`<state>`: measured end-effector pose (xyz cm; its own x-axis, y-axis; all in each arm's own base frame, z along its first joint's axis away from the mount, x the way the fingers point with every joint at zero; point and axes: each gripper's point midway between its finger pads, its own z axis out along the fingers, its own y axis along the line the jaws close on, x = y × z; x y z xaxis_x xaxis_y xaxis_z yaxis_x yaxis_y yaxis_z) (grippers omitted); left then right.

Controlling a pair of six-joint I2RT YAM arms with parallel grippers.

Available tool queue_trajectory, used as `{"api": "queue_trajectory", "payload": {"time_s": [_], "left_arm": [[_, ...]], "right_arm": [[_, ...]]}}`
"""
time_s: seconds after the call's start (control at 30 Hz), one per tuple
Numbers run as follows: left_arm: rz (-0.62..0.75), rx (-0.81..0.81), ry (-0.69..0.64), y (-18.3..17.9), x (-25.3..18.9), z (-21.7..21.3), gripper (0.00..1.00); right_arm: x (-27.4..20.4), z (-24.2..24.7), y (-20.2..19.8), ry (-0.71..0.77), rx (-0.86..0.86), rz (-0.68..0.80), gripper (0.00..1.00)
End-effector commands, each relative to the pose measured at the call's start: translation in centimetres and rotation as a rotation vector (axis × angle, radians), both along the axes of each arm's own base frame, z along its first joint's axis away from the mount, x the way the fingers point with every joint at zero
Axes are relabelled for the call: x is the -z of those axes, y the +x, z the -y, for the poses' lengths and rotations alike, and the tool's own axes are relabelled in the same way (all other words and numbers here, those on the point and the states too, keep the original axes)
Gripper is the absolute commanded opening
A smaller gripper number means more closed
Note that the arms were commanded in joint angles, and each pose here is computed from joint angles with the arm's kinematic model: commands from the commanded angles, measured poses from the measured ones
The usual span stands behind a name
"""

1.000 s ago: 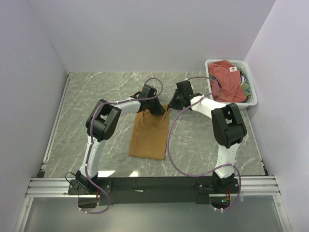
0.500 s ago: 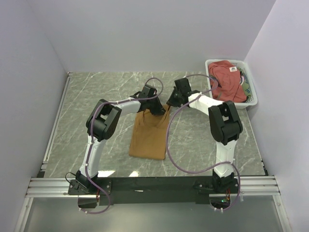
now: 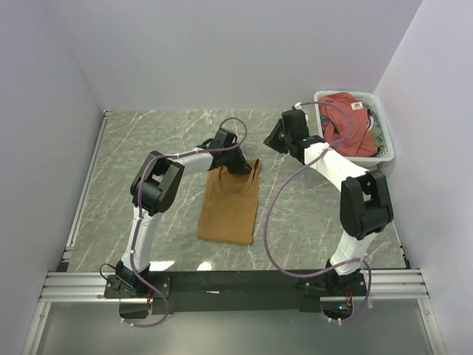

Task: Fold and stack the tank tops
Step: Fold the tank top

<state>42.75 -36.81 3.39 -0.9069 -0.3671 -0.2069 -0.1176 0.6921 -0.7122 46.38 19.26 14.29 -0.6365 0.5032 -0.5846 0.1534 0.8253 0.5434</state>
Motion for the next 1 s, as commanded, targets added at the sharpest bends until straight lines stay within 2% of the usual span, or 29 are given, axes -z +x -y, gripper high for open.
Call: {"api": "queue_trajectory", "payload": {"time_s": [0.0,0.37,0.6,0.97], "left_arm": [[0.057,0.027,-0.031,1.1,-1.7,0.5,0.03],[0.111,0.044,-0.048,2.2,-4.3,0.0,0.03],[0.128,0.017,-0.053,2.6,-5.5,-1.7,0.03],[0.144,0.002,-0.053,1.6,-6.9,-3.2,0.02]], "right_arm": [[0.8,1.5,-0.4,-0.017,0.039,0.001,0.28],[5.9,-0.9,-0.3,0.000,-0.059,-0.071,0.31],[6.8,-2.4,0.1,0.014,-0.081,-0.086,0.27],[7.4,-4.1,0.3,0.017,-0.097,-0.100,0.27]]}}
